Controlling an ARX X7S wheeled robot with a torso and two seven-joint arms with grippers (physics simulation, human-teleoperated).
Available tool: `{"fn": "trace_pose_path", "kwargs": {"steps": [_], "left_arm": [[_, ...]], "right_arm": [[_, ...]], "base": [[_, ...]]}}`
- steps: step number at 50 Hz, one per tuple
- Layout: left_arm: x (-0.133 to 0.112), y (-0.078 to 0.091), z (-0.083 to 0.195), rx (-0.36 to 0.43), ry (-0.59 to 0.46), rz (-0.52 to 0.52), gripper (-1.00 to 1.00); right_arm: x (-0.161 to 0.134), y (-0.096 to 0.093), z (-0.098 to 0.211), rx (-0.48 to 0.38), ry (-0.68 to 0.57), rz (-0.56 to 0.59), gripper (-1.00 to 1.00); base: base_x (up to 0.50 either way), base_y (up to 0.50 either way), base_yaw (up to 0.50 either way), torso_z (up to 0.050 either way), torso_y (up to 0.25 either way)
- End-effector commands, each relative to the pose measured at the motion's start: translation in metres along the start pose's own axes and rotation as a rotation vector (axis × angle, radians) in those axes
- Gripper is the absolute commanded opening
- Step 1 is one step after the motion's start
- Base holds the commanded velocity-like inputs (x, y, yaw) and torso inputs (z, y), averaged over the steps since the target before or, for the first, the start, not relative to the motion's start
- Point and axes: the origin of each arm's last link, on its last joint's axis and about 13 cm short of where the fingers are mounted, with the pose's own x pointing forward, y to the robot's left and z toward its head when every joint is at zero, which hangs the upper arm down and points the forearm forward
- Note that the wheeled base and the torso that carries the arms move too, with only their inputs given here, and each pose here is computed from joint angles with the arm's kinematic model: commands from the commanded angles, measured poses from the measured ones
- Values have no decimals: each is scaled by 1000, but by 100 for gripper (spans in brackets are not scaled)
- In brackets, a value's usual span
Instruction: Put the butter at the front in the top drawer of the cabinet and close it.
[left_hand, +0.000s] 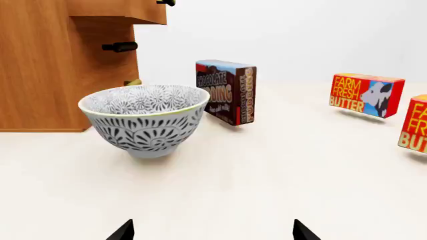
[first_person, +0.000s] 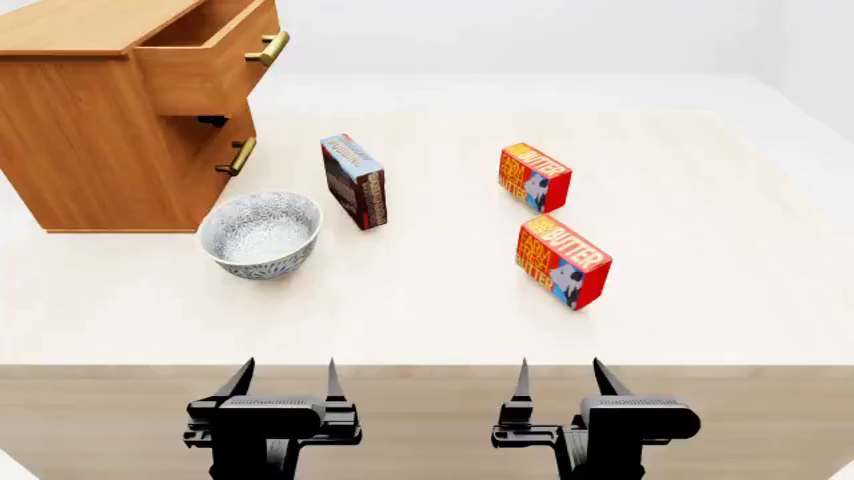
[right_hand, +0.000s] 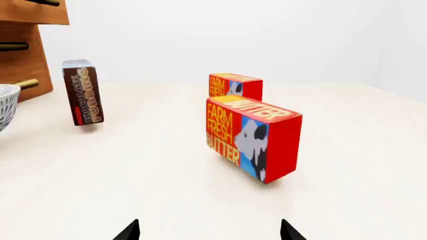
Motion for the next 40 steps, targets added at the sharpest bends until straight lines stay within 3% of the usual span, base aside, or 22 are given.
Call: {"fn": "trace_pose_path", "kwargs": {"steps": [1, 9, 26, 33, 40], "left_arm": [[0, 0, 0, 0, -1, -1, 100], [-1, 0, 1, -4, -13, -4, 100], [0, 1, 6, -8, 11, 3, 100], [2, 4, 23, -20, 27, -16, 100], [13, 7, 60, -7, 2, -43, 100]], "right_arm": [[0, 0, 0, 1, 1, 1, 100], [0, 0, 0, 6, 9, 7, 100], [0, 0, 2, 10, 7, 4, 100], [8, -3, 15, 9, -9, -9, 100], [26, -10, 47, -9, -22, -20, 100]], "base": [[0, 0, 0, 0, 0], [0, 0, 0, 4, 0], [0, 0, 0, 50, 0], [0, 0, 0, 50, 0], [0, 0, 0, 50, 0]]}}
